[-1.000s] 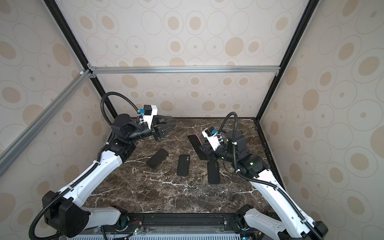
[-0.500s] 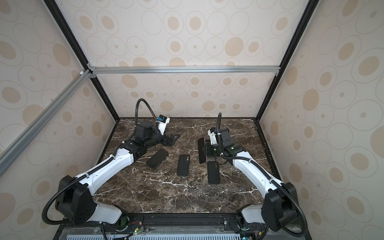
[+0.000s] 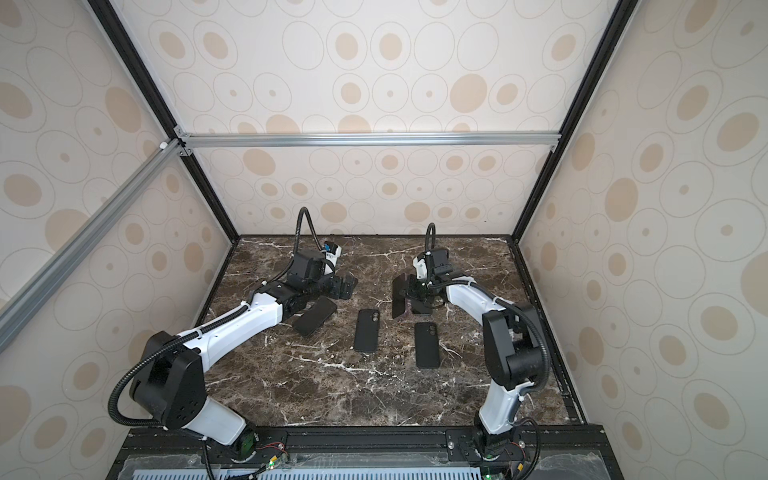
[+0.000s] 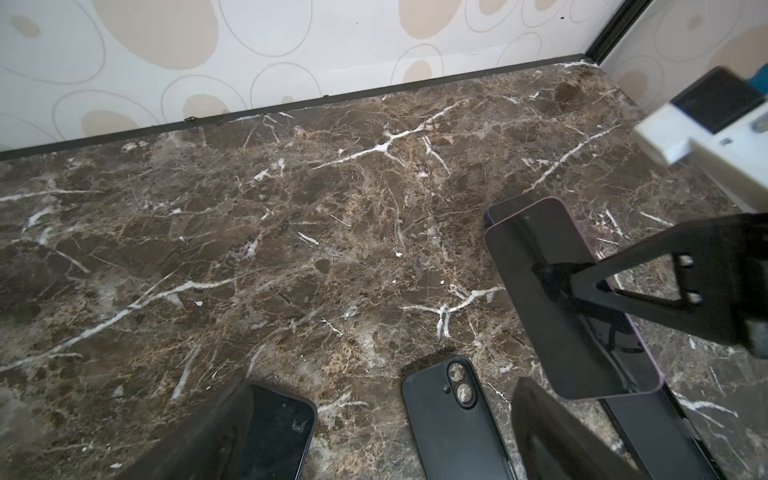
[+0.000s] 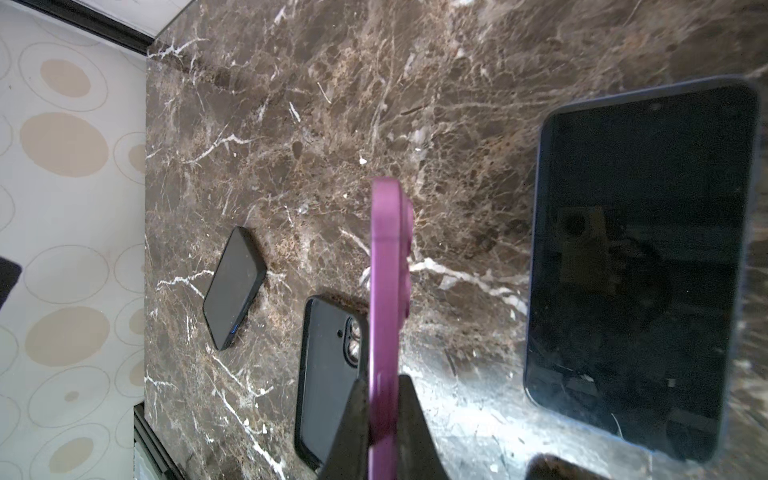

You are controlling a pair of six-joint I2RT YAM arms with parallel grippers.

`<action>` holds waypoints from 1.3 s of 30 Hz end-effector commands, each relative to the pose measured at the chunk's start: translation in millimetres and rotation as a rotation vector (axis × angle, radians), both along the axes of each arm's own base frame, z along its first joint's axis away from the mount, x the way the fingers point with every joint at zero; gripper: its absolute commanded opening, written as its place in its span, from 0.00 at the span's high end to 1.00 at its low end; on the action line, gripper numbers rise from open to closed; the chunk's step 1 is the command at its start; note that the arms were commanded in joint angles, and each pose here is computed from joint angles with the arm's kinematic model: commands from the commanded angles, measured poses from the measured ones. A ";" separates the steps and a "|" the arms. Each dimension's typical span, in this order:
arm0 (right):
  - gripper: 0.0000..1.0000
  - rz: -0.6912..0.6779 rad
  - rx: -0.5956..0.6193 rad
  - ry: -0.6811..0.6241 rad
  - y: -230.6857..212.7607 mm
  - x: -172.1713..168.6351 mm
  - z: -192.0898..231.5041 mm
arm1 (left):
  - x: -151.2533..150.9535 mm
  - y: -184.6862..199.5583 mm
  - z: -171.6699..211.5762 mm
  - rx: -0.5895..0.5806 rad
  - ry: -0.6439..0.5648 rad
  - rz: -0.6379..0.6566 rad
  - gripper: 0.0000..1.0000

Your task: Take the phone out of the phone case

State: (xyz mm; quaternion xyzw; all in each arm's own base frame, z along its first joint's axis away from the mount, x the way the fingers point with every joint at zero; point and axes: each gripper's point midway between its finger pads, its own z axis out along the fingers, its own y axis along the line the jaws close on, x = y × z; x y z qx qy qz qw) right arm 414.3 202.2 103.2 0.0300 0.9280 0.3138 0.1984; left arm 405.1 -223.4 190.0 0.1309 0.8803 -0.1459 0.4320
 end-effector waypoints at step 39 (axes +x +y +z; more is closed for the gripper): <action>0.78 0.022 0.209 0.079 8.9 48.1 -48.5 | -13.5 7.1 -3.7 0.005 0.027 0.006 0.01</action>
